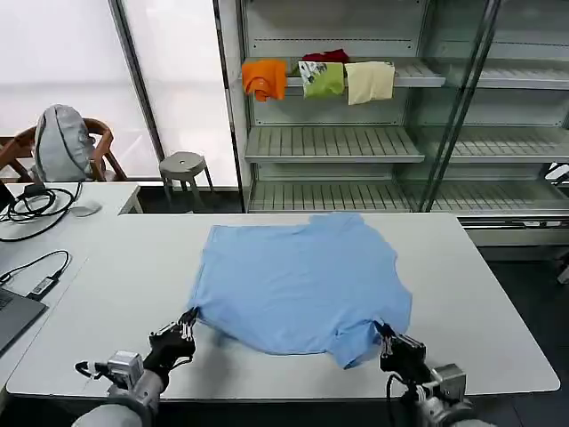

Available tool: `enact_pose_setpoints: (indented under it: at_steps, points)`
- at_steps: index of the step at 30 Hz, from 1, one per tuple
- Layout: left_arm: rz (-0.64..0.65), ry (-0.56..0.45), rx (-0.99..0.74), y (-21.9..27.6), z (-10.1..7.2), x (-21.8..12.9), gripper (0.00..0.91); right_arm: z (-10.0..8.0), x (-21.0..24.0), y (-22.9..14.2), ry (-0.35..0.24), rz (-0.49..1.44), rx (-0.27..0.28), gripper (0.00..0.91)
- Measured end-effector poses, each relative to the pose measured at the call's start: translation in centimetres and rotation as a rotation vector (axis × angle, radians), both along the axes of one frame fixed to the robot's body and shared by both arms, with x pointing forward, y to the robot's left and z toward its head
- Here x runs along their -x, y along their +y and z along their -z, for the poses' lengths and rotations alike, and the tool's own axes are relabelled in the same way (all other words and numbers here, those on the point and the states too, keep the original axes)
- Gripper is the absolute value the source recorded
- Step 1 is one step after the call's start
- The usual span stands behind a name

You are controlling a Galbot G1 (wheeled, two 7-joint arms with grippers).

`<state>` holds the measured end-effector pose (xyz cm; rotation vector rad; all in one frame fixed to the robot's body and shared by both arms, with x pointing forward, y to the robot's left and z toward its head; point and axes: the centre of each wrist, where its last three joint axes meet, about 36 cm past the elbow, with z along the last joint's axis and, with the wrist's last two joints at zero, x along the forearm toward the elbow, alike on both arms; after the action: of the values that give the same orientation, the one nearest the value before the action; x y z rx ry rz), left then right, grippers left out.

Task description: Fold and organize the clothes.

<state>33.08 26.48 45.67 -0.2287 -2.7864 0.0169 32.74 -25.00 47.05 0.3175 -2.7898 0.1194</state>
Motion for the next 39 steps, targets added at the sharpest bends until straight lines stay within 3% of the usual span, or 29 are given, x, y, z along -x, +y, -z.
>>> enact_pose_setpoints:
  at_steps: [17,30,39]
  points:
    - [0.006,0.000,0.072,2.2,1.0,-6.3,0.020,0.8,-6.9,0.4,-0.030,0.007,0.039,0.000]
    - [-0.005,0.029,0.080,3.8,2.6,-8.4,0.020,1.6,-10.3,0.0,-0.015,0.048,0.062,0.000]
    - [-0.002,0.035,0.074,4.6,3.3,-9.3,0.020,1.9,-11.2,-0.1,-0.011,0.050,0.049,0.000]
